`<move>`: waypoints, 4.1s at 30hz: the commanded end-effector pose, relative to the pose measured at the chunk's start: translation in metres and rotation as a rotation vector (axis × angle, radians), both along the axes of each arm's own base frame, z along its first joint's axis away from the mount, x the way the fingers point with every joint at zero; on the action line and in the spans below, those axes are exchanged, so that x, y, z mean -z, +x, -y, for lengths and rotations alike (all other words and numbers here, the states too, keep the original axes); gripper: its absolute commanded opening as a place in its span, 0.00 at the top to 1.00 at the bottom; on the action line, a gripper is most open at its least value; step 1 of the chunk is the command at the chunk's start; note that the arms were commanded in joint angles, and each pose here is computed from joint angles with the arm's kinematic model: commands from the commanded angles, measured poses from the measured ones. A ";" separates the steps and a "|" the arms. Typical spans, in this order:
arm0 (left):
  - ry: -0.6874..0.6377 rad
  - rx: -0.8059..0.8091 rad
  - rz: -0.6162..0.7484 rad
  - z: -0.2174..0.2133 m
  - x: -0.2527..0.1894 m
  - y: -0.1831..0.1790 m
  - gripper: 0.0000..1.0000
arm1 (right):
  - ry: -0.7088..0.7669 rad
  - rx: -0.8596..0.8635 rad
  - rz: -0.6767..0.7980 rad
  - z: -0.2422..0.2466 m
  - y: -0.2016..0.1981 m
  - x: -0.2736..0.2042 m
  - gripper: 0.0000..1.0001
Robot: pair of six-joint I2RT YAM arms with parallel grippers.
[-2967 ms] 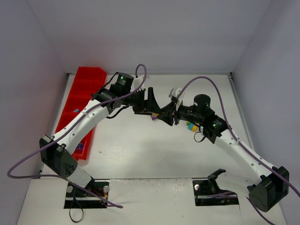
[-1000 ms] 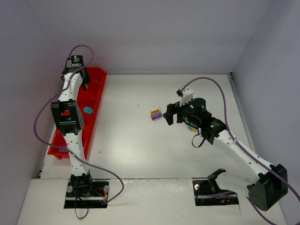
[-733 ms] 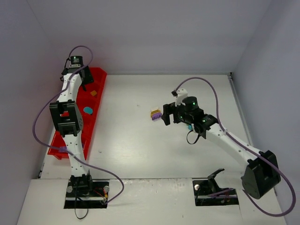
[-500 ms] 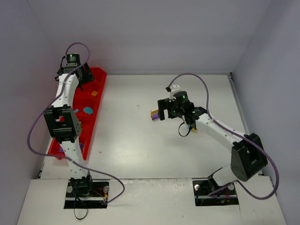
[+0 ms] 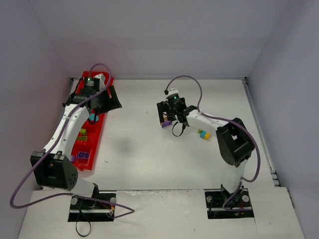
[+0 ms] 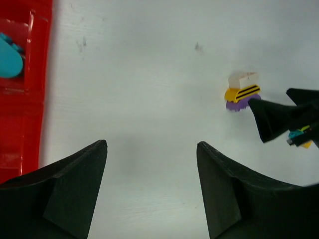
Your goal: Sort the legos into containers by color
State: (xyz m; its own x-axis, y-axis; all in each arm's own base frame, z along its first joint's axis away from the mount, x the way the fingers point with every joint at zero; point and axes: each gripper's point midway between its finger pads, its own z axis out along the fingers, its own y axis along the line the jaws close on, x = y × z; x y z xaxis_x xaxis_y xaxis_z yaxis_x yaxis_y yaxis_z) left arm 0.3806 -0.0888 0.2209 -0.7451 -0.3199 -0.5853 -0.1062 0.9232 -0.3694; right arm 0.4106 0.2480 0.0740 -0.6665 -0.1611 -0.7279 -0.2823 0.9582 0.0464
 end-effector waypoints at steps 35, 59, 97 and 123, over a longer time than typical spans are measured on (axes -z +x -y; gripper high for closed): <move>-0.076 0.090 -0.029 0.014 0.003 -0.063 0.34 | -0.115 -0.098 -0.076 -0.023 -0.006 0.076 0.07; -0.106 0.099 -0.039 0.019 0.006 -0.068 0.34 | -0.131 -0.135 -0.103 -0.006 -0.028 0.082 0.13; -0.464 0.565 0.029 0.154 -0.077 -0.085 0.27 | 0.249 -0.879 0.524 -0.080 -0.152 -0.168 1.00; -0.542 0.678 -0.097 0.195 -0.049 -0.111 0.82 | 0.258 -0.872 0.546 -0.066 -0.165 -0.174 0.99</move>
